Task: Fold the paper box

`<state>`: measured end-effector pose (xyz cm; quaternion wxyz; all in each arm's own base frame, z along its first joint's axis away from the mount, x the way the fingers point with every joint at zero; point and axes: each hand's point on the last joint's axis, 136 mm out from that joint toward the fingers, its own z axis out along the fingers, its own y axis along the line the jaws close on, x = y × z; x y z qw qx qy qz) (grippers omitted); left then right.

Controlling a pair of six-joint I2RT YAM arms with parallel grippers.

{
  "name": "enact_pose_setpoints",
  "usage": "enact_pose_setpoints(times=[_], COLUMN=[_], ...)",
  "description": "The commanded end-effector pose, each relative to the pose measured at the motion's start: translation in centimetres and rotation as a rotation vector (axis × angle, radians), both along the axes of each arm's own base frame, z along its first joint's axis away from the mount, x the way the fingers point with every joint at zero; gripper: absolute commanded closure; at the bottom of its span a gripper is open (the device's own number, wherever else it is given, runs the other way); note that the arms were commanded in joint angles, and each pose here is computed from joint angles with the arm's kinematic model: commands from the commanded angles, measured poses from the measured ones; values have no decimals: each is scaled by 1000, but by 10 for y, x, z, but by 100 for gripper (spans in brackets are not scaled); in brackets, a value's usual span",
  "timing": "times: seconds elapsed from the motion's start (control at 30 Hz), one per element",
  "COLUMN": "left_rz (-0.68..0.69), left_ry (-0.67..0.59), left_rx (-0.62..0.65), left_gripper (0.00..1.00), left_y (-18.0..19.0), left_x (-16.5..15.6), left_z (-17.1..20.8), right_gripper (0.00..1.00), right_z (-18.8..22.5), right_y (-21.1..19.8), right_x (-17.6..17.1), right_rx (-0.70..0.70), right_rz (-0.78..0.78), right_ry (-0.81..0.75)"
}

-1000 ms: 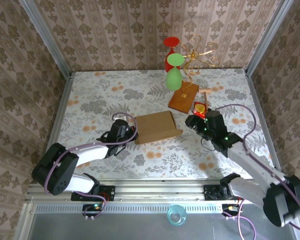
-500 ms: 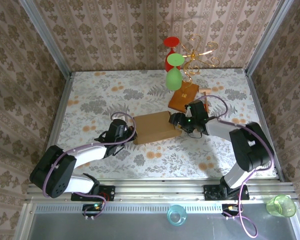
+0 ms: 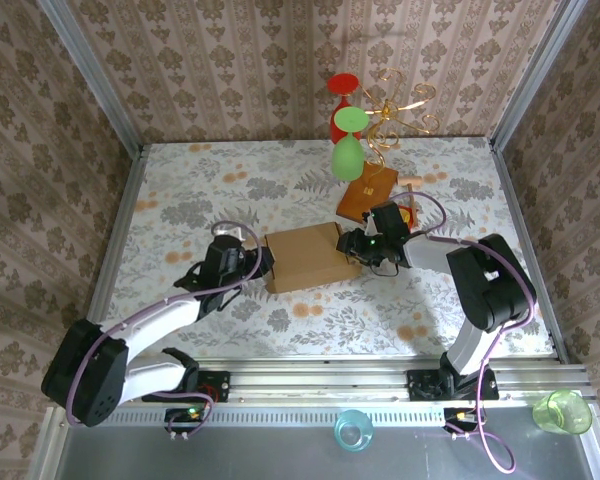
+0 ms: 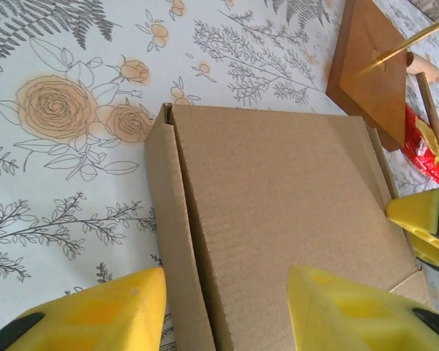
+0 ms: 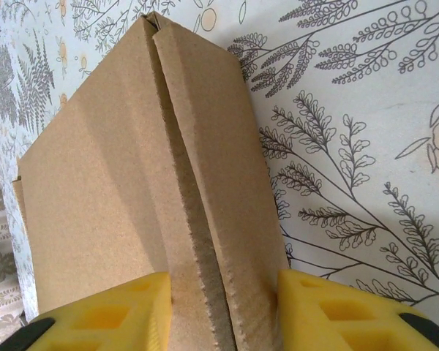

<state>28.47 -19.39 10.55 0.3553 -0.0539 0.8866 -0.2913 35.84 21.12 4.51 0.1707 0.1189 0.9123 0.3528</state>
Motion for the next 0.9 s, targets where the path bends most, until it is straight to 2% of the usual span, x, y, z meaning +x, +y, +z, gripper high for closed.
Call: enact_pose_setpoints(times=[0.0,0.17,0.37,0.57,0.73,0.87], left_rz=[-18,-39,-70,-51,-50,-47], left_ry=[52,82,73,141,170,194], left_rx=[22,-13,-118,-100,-75,-35], left_gripper=[52,52,54,77,80,85], left_y=[4,-4,-24,-21,-15,-8], left_x=[1,5,14,9,1,-6], left_z=[-8,-24,-30,-56,-69,-79], right_gripper=[59,59,59,59,55,46], right_z=[-11,-9,-5,-3,-1,7], right_y=[0,3,5,6,4,2], right_x=[-3,-4,-5,-5,-6,-6], right_rx=[-27,-19,-19,-17,-22,-18], right_rz=[3,15,31,48,64,96], right_ry=[30,26,21,17,9,-12])
